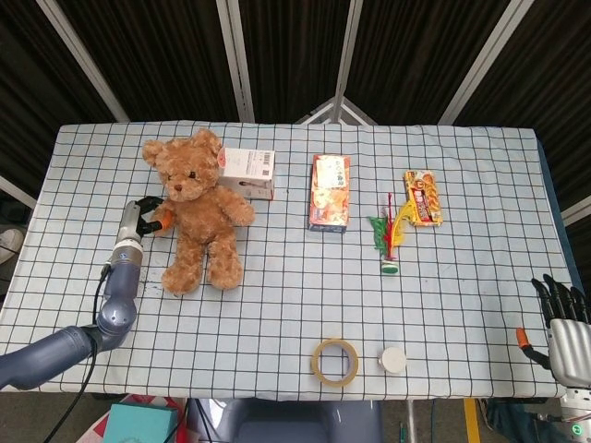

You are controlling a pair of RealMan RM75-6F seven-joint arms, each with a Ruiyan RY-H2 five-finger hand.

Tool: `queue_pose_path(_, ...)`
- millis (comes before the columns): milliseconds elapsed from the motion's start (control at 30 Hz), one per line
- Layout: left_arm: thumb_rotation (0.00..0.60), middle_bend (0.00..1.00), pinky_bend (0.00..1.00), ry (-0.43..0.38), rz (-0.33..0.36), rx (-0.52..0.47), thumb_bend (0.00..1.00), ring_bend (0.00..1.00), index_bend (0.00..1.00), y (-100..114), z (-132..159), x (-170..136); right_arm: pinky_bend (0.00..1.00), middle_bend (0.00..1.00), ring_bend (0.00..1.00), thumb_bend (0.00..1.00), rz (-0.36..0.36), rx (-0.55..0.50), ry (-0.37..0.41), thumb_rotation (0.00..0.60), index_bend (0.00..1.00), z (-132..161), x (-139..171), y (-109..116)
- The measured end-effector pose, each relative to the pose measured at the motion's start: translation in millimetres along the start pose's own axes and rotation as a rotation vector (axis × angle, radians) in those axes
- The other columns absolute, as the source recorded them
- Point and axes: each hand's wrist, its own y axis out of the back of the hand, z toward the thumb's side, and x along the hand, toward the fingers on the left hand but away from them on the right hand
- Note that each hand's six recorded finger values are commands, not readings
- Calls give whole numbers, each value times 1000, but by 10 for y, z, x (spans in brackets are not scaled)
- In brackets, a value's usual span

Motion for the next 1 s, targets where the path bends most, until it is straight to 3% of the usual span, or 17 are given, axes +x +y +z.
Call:
queue_pose_path(200, 600, 463, 51, -29, 11, 8, 606, 56, 440, 13, 120, -18, 0, 57, 87, 367, 3, 1, 2, 600, 106, 2, -2, -7)
queue_pose_path(500, 600, 459, 51, 16, 13, 32, 606, 56, 439, 20, -80, -6, 0, 57, 87, 367, 0, 1, 6, 600, 107, 10, -4, 0)
queue_pose_path(800, 600, 458, 51, -32, 13, 15, 605, 56, 439, 23, 152, -37, 0, 57, 87, 367, 2, 4, 8, 600, 106, 23, -8, -8)
queue_pose_path(1000, 600, 453, 51, -16, 15, 59, 597, 56, 434, 20, 58, -53, 0, 57, 86, 368, 0, 5, 9, 600, 107, 24, -4, -3)
